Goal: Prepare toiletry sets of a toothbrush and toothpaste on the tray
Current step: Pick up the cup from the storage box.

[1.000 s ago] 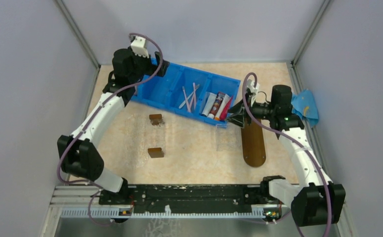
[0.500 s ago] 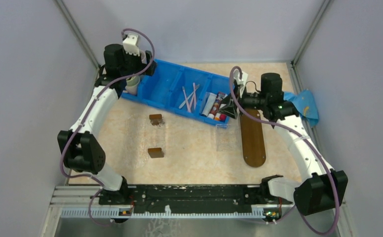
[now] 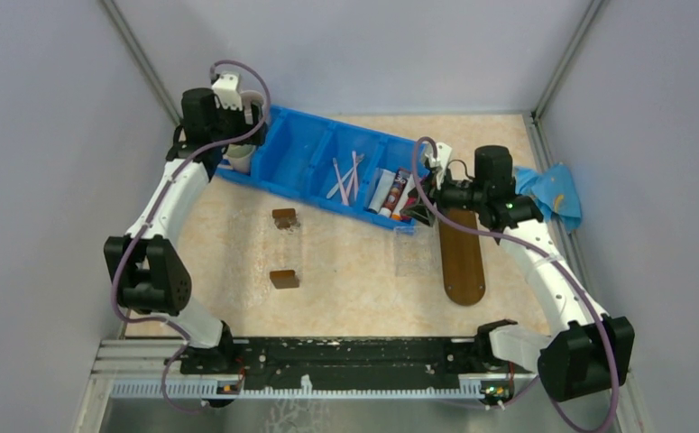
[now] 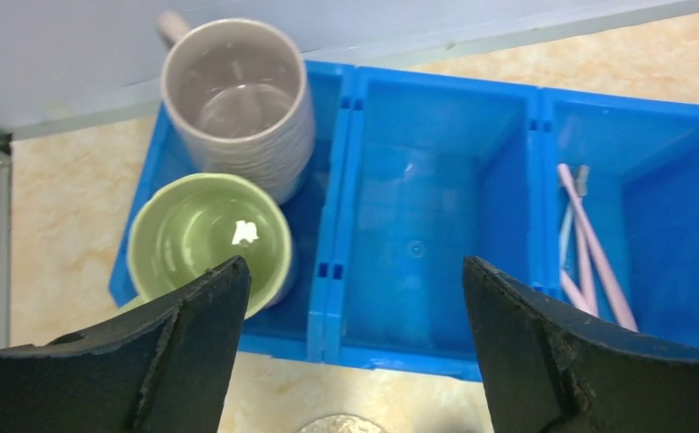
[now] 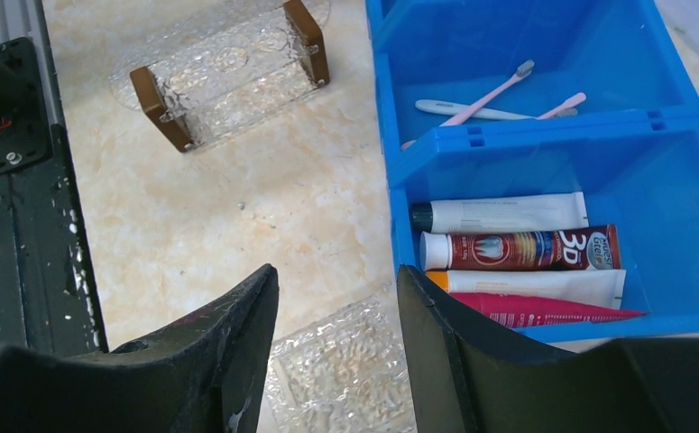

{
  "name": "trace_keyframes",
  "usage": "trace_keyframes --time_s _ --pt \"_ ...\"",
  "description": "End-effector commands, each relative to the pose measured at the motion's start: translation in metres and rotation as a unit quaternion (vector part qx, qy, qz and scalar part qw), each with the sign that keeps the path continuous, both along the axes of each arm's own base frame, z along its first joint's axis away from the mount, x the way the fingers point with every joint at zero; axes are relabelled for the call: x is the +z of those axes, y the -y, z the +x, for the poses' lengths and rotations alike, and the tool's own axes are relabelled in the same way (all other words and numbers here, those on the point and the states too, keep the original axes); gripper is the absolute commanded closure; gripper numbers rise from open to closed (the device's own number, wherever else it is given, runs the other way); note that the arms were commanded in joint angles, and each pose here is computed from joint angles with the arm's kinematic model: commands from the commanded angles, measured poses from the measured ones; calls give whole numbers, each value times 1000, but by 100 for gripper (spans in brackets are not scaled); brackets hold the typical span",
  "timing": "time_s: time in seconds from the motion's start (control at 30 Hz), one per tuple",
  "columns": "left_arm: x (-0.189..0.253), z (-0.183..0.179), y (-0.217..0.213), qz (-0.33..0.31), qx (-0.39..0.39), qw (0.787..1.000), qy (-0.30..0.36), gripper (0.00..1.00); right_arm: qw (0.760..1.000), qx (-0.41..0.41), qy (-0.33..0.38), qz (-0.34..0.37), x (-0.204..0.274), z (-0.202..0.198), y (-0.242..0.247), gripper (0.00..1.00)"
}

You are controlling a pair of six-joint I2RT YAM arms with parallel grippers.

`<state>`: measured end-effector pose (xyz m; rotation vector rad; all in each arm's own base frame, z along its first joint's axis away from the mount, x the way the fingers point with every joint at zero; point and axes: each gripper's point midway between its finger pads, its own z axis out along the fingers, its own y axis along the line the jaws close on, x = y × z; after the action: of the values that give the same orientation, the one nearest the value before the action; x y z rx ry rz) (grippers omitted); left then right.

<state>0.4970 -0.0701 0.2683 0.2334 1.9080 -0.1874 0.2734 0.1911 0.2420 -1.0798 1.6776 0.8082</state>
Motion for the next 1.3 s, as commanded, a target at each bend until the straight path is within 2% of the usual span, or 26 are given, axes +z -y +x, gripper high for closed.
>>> trace_keyframes --time_s 0.0,0.1,0.2,0.4,0.6,0.83,1.0,1.17,1.27 --pt "4 8 -21 0 39 999 18 12 999 7 48 8 17 1 -3 48" --pt "-10 17 -24 8 43 999 11 18 999 14 44 12 15 0 -5 48" --pt "-28 30 -31 16 64 998 -12 31 999 19 38 15 14 -1 -6 48" --pt "-46 42 -34 28 78 996 -41 46 999 21 38 14 12 -1 -7 48" --pt "-70 48 -44 54 107 991 -58 48 999 25 37 14 11 -2 -7 48" --pt "-89 53 -38 88 96 989 -72 64 999 29 37 14 10 -4 -8 48" --pt "-93 53 -37 118 100 985 -73 67 999 31 35 15 10 -5 -8 48" --pt "-85 53 -36 144 104 982 -61 87 999 32 37 16 11 -5 -8 48" --pt "-69 51 -37 155 108 981 -40 96 999 34 37 17 11 -6 -8 48"
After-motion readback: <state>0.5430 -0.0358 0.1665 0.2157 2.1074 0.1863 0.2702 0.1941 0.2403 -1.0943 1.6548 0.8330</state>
